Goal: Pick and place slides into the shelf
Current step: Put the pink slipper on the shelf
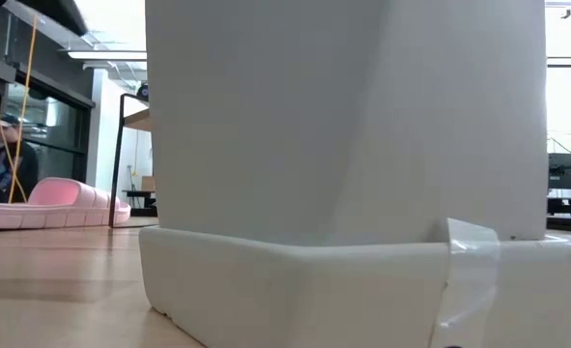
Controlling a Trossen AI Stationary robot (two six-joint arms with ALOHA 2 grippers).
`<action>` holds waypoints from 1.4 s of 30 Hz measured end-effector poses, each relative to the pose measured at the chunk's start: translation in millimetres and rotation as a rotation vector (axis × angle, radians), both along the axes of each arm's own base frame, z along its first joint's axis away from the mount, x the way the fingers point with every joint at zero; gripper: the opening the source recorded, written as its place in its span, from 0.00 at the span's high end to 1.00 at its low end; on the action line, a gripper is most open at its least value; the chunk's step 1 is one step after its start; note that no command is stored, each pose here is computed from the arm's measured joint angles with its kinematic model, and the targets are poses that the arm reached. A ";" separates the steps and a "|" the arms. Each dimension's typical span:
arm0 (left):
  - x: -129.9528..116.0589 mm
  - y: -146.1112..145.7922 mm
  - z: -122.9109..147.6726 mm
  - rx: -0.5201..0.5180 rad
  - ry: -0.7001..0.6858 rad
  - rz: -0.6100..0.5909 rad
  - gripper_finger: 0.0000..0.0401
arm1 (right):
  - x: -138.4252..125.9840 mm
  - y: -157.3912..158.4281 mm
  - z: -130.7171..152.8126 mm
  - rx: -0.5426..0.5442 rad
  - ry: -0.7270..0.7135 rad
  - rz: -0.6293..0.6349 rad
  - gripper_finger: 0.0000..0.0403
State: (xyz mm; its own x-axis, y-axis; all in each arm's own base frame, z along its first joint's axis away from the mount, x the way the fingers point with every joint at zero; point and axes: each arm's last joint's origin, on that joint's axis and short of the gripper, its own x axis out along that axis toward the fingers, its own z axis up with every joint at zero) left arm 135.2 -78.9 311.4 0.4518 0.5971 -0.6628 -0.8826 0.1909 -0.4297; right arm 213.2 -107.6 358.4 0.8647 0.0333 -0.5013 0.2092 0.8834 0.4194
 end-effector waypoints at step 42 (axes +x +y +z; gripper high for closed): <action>-12.7 -0.6 -91.5 0.418 1.061 -1.038 0.53 | -0.4 -4.1 -0.2 0.115 0.025 -0.228 1.00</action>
